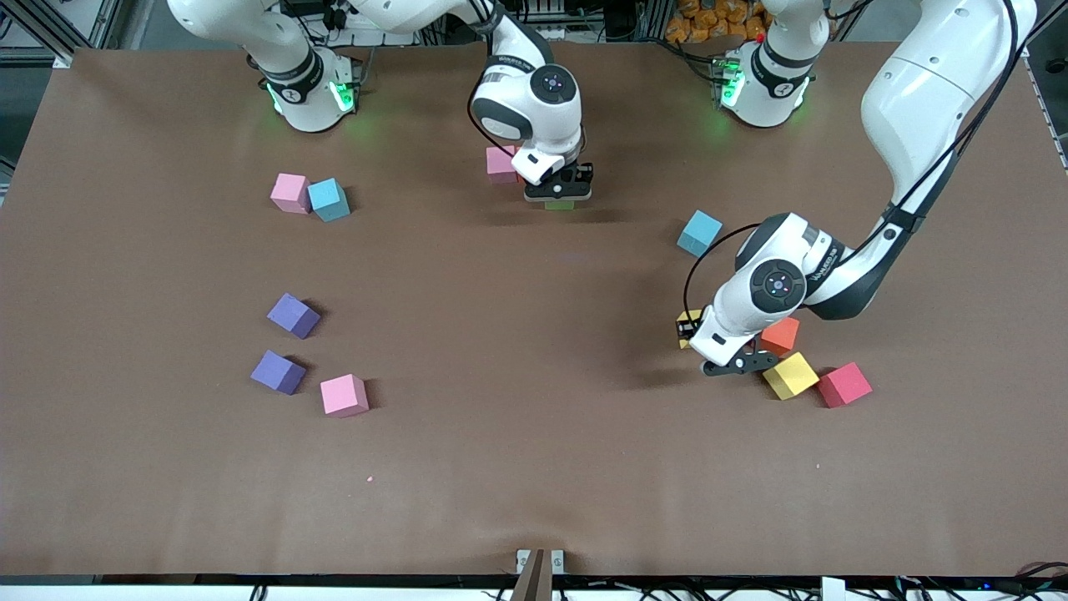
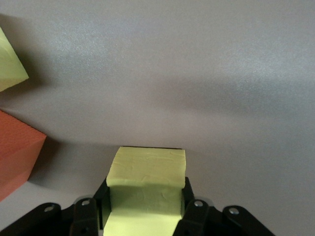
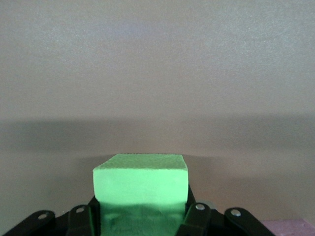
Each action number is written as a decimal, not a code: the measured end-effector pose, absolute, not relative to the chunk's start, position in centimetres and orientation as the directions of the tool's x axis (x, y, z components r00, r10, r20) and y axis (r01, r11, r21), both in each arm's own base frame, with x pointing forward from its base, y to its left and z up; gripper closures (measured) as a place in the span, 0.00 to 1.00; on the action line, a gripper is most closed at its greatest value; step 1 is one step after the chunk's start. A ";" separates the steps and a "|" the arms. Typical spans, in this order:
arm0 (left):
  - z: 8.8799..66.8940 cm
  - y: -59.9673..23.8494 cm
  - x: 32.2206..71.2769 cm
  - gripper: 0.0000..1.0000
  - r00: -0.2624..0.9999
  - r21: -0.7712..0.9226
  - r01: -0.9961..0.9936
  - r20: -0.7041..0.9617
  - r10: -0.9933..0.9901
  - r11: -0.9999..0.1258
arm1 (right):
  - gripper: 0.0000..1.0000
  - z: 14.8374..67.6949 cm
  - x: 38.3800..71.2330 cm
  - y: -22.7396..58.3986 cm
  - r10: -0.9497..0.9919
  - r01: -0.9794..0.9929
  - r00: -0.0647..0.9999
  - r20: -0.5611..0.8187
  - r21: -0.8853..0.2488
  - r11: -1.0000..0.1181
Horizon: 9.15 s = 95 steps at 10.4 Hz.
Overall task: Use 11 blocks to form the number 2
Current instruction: 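Place green next to magenta with the right gripper while the left gripper lifts yellow, then carry yellow to the row with the left gripper while the right gripper reaches purple, then lower yellow next to green with the left gripper while the right gripper grasps purple, then carry purple to the column with the right gripper while the left gripper reaches yellow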
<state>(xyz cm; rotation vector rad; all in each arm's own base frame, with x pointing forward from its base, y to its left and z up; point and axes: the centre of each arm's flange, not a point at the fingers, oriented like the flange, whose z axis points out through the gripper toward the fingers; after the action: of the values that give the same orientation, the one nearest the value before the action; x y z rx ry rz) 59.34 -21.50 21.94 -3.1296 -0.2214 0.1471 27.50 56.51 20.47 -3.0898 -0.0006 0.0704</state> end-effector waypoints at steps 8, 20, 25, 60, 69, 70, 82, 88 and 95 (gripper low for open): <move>24.3 -24.4 57.3 0.41 0.981 -0.064 0.128 -0.141 0.136 -0.990 | 0.41 20.4 27.5 56.5 0.002 -0.001 0.999 -0.044 -0.058 -0.998; 25.9 -28.0 55.4 0.41 0.964 -0.074 0.206 -0.154 0.215 -0.976 | 0.00 21.3 28.7 56.2 -0.018 -0.020 0.999 -0.027 -0.071 -0.997; 26.7 -34.1 51.9 0.41 0.976 -0.061 0.150 -0.149 0.158 -0.987 | 0.00 31.9 35.8 52.1 -0.036 -0.026 0.996 0.083 -0.118 -0.993; 22.3 -47.5 35.2 0.41 0.989 -0.017 0.081 -0.119 0.082 -0.997 | 0.00 21.3 54.4 3.2 0.816 0.817 0.577 0.049 -0.045 -0.575; 22.2 -48.1 34.5 0.41 0.990 0.005 0.069 -0.120 0.068 -0.998 | 0.42 20.0 53.6 2.8 0.810 0.812 0.584 0.054 -0.044 -0.582; 22.2 -48.1 34.4 0.41 0.991 0.006 0.068 -0.120 0.066 -0.998 | 0.44 20.6 54.0 2.9 0.810 0.813 0.583 0.063 -0.031 -0.582; 22.1 -47.9 34.9 0.00 0.989 0.004 0.084 -0.120 0.082 -0.996 | 0.44 28.2 57.0 5.2 0.849 0.850 0.526 0.051 -0.009 -0.526; 27.2 -41.6 45.3 0.00 0.961 0.036 0.278 -0.010 0.278 -0.960 | 0.44 32.0 57.3 13.1 0.902 0.903 0.425 0.080 0.040 -0.429; 32.5 -26.5 60.9 0.00 0.919 -0.046 0.393 0.070 0.389 -0.919 | 0.44 32.5 51.8 28.5 0.967 0.969 0.235 0.097 0.048 -0.240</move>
<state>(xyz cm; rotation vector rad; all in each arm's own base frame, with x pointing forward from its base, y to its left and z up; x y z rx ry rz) 60.92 -26.48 32.53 -3.0192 -0.6155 -0.0912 51.85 28.46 32.48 -2.4512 -1.9220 -0.1650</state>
